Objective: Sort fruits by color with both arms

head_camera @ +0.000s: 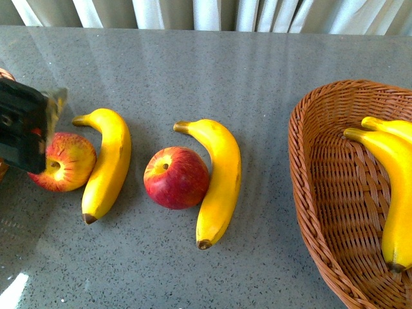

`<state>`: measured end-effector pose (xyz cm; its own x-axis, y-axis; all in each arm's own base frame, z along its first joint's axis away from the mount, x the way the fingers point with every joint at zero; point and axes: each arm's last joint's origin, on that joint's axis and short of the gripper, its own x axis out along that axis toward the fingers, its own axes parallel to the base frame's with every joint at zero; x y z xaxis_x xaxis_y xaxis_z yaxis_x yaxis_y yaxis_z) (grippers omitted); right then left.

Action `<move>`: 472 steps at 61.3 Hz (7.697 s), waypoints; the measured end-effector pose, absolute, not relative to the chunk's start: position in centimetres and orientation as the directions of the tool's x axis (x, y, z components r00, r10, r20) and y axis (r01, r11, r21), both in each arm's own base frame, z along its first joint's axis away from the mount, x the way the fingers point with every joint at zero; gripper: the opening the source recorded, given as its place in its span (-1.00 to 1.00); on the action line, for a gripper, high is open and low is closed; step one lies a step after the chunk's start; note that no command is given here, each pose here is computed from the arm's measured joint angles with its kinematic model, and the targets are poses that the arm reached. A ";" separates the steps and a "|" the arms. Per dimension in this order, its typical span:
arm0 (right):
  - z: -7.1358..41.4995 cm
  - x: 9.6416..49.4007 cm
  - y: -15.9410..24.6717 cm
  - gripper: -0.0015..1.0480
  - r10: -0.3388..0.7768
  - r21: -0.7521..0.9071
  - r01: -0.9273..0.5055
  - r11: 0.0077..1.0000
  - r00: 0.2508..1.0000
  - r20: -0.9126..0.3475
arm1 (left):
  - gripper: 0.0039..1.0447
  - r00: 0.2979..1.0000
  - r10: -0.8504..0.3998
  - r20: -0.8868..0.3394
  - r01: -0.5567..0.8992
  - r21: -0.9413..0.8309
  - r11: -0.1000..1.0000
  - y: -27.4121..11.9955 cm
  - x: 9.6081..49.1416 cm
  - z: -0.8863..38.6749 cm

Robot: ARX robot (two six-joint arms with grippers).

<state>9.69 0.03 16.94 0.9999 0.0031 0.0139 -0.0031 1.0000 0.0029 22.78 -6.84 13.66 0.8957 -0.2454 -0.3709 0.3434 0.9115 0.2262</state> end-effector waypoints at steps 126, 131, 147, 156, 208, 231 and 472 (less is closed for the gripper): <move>16.9 9.7 0.0 0.82 0.003 0.003 -0.003 1.000 1.000 0.014 | 0.83 0.578 -0.259 -0.774 0.816 0.547 0.187 -5.1 28.2 10.0; 16.9 9.7 0.0 0.82 0.003 0.003 -0.003 1.000 1.000 0.014 | 0.83 0.575 -0.260 -0.775 0.818 0.548 0.174 -5.2 28.4 9.9; 16.9 9.7 0.0 0.82 0.003 0.003 -0.003 1.000 1.000 0.014 | 0.83 0.559 -0.250 -0.790 0.828 0.546 0.127 -5.4 28.8 9.4; 16.9 9.7 0.0 0.82 0.003 0.003 -0.003 1.000 1.000 0.014 | 0.83 0.559 -0.246 -0.792 0.828 0.551 0.109 -5.5 29.0 9.3; 16.9 9.7 0.0 0.82 0.003 0.003 -0.003 1.000 1.000 0.014 | 0.34 0.632 -0.333 -0.700 0.772 0.607 0.188 -4.7 28.5 12.9; 16.9 9.7 0.0 0.82 0.003 0.003 -0.003 1.000 1.000 0.014 | 0.34 0.791 -0.226 -0.568 0.601 0.656 0.456 3.8 26.2 17.1; 16.9 9.7 0.0 0.82 0.003 0.002 -0.003 1.000 1.000 0.014 | 0.41 0.642 -0.541 -0.543 0.764 0.512 0.393 -5.5 25.2 14.9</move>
